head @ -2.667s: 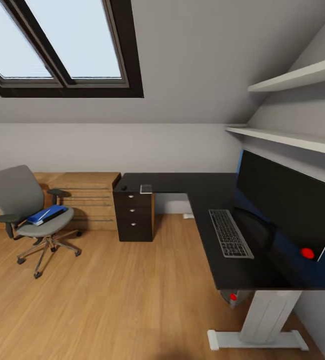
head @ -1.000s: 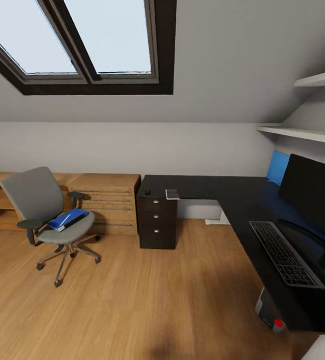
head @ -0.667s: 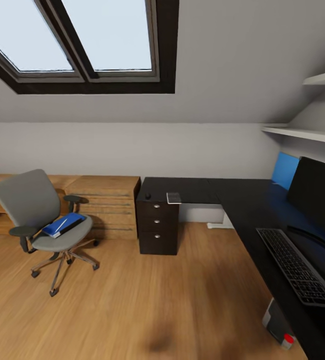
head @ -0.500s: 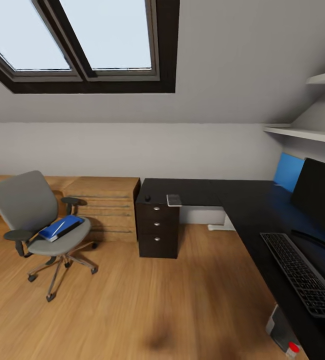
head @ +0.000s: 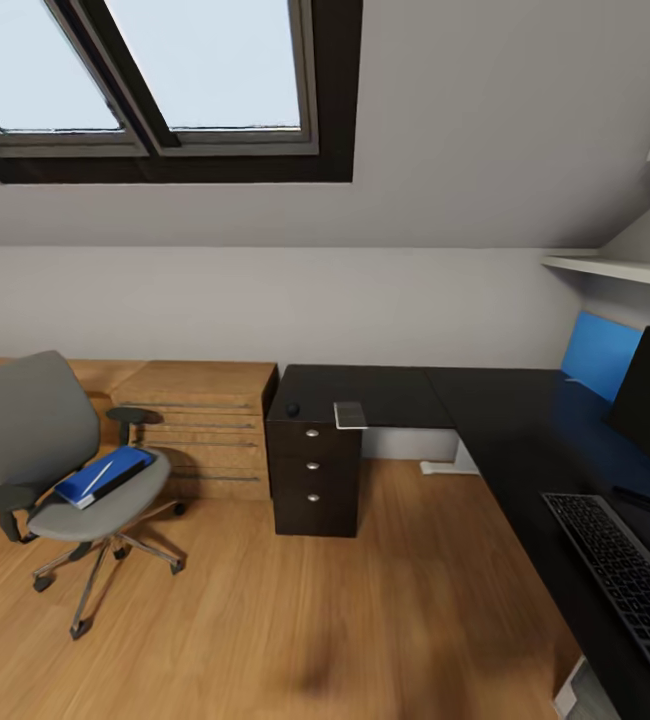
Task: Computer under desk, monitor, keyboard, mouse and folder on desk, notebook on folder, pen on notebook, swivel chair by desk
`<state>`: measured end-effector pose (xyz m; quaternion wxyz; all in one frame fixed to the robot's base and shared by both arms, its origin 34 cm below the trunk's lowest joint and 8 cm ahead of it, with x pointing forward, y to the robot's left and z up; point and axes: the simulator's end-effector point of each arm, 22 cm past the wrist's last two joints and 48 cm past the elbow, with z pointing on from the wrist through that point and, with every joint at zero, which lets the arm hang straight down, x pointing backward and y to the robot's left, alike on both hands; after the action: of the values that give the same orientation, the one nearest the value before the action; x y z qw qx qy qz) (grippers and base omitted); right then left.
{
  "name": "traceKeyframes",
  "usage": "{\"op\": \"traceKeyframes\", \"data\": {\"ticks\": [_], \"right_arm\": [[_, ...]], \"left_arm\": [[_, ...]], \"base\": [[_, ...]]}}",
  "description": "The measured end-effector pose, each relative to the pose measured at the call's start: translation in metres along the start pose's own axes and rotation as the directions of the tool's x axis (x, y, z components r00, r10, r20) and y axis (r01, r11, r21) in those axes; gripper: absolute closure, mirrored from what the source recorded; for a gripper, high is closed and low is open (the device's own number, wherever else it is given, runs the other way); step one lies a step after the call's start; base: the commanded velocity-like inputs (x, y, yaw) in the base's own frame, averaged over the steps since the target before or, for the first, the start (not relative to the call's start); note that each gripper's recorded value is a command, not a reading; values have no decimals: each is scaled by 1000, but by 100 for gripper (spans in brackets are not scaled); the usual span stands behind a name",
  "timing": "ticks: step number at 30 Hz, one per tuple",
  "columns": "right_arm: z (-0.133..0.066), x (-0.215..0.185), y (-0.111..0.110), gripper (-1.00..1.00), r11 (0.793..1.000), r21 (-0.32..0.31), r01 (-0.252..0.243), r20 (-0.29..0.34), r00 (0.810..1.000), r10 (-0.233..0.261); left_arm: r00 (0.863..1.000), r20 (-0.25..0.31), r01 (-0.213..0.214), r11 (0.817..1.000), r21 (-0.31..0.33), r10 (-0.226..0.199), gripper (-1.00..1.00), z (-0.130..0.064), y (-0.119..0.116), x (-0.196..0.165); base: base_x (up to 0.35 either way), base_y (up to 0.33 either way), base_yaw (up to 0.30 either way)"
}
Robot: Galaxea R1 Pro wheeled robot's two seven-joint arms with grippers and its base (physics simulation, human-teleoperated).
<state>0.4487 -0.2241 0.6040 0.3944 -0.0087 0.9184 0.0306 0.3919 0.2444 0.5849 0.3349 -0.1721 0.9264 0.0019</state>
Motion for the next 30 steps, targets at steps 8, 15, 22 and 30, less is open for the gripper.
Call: {"op": "traceKeyframes", "data": {"ticks": [8, 15, 22, 30], "right_arm": [[0, 0, -2, -100, 1000, 2, 1, 1, 1000, -1], [0, 0, -3, -100, 1000, 3, 2, 0, 1000, -2], [0, 0, -2, -100, 1000, 1, 4, 0, 1000, -4], [0, 0, -1, -100, 1000, 0, 5, 0, 1000, -5]], "left_arm": [[997, -80, -16, 1000, -8, 15, -100, -1, 8, 19], [981, -192, -23, 999, 37, 30, -100, -7, 13, 54], [987, -156, -40, 999, 13, 42, -100, -13, 41, 62], [996, -76, -54, 999, -3, 54, -100, -16, 54, 52]], "base": [[335, 0, 0], [335, 0, 0], [335, 0, 0], [333, 33, 0]]}}
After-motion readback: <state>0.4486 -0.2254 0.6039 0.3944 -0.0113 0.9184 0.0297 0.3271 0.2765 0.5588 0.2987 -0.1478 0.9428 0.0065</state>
